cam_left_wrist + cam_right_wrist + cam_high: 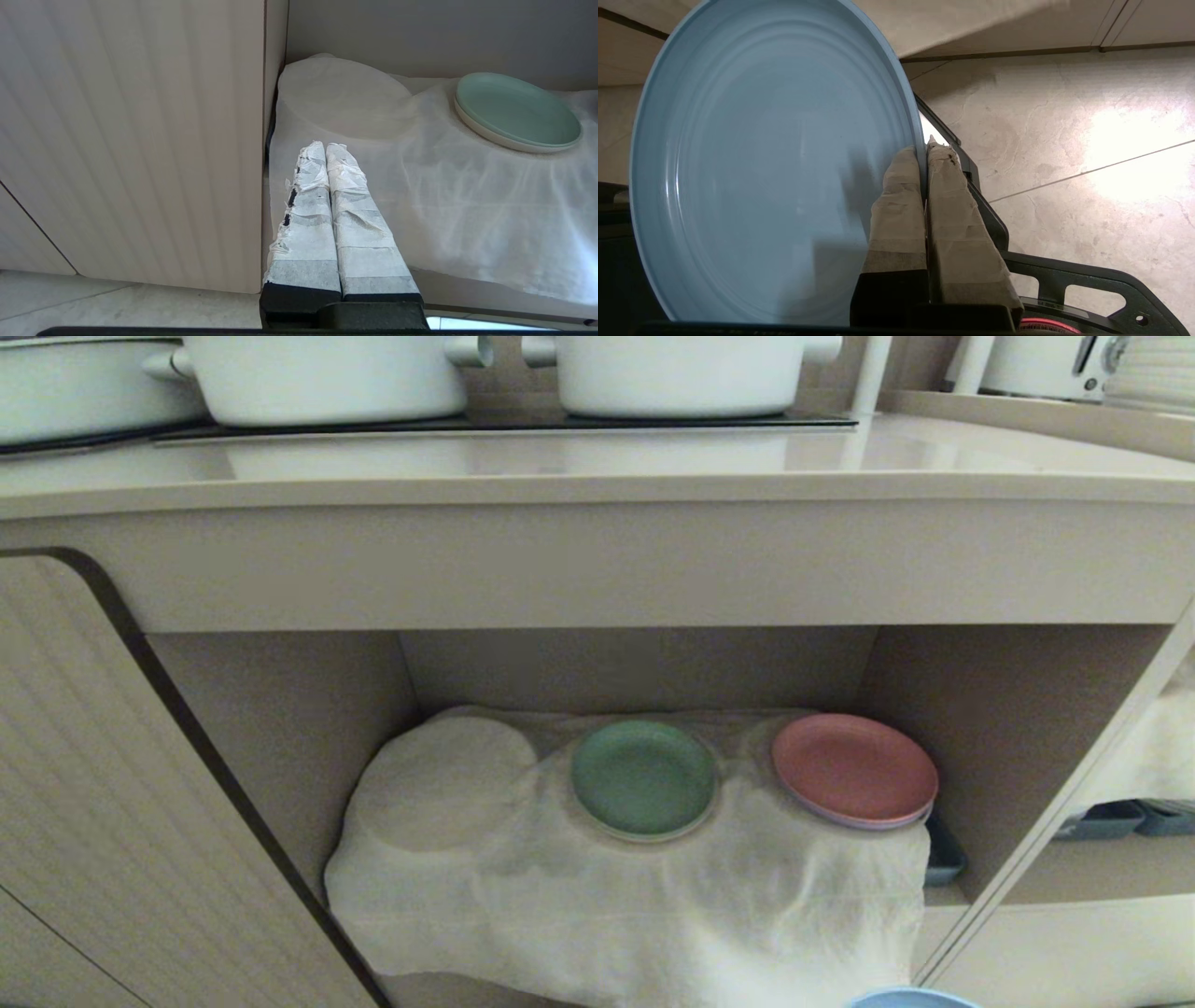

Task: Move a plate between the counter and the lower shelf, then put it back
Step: Put the plate

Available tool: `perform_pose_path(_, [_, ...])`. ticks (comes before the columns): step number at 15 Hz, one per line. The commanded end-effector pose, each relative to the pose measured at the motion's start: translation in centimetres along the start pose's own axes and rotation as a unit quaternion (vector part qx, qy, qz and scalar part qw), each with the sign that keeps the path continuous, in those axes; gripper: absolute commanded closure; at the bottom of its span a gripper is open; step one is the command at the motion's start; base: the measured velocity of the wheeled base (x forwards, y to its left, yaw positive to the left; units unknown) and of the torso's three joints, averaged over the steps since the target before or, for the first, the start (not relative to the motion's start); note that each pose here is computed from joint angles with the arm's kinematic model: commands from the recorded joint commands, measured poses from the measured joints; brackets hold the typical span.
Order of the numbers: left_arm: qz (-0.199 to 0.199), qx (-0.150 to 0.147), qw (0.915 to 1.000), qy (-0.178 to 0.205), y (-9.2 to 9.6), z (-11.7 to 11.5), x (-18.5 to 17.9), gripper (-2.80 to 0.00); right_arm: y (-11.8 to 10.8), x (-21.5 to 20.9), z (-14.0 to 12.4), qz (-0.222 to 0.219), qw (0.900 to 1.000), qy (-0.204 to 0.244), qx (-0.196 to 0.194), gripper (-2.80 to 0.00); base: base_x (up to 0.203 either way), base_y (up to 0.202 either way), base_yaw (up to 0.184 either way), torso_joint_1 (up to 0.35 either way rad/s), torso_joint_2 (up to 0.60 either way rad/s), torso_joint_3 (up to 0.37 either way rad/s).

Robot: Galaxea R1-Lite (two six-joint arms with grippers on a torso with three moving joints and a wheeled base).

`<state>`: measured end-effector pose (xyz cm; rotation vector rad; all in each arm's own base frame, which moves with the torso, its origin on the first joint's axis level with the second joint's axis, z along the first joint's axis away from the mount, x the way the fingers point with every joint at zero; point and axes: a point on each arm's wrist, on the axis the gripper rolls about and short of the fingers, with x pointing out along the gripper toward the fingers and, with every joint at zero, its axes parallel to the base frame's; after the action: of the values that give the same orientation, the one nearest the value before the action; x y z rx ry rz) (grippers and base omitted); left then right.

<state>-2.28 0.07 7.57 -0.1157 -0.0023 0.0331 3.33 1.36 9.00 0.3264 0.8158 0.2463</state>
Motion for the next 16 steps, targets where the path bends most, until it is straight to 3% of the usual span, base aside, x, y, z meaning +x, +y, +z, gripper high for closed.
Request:
perform_pose_path(1, [0.000,0.000,1.0000,0.000,0.00,-0.02,0.00,0.00,0.02,-0.02,0.02,0.001,1.000,0.000,0.002,0.00,0.000,0.000,0.000,0.000,0.00,0.000])
perform_pose_path(8, [0.000,0.000,1.0000,0.000,0.00,-0.01,0.00,0.00,0.19,-0.46,0.27,0.000,1.000,0.005,0.001,0.00,0.000,0.000,0.000,0.005,-0.01,-0.004])
perform_pose_path(12, [0.000,0.000,1.0000,0.000,0.00,-0.02,0.00,0.00,0.22,-0.49,0.33,-0.001,1.000,0.004,0.001,0.00,0.000,0.000,0.000,0.184,-0.10,-0.111])
perform_pose_path(16, [0.000,0.000,1.0000,0.000,0.00,-0.02,0.00,0.00,0.24,-0.51,0.36,0.000,1.000,0.003,0.001,0.00,0.000,0.000,0.000,0.222,-0.53,-0.214])
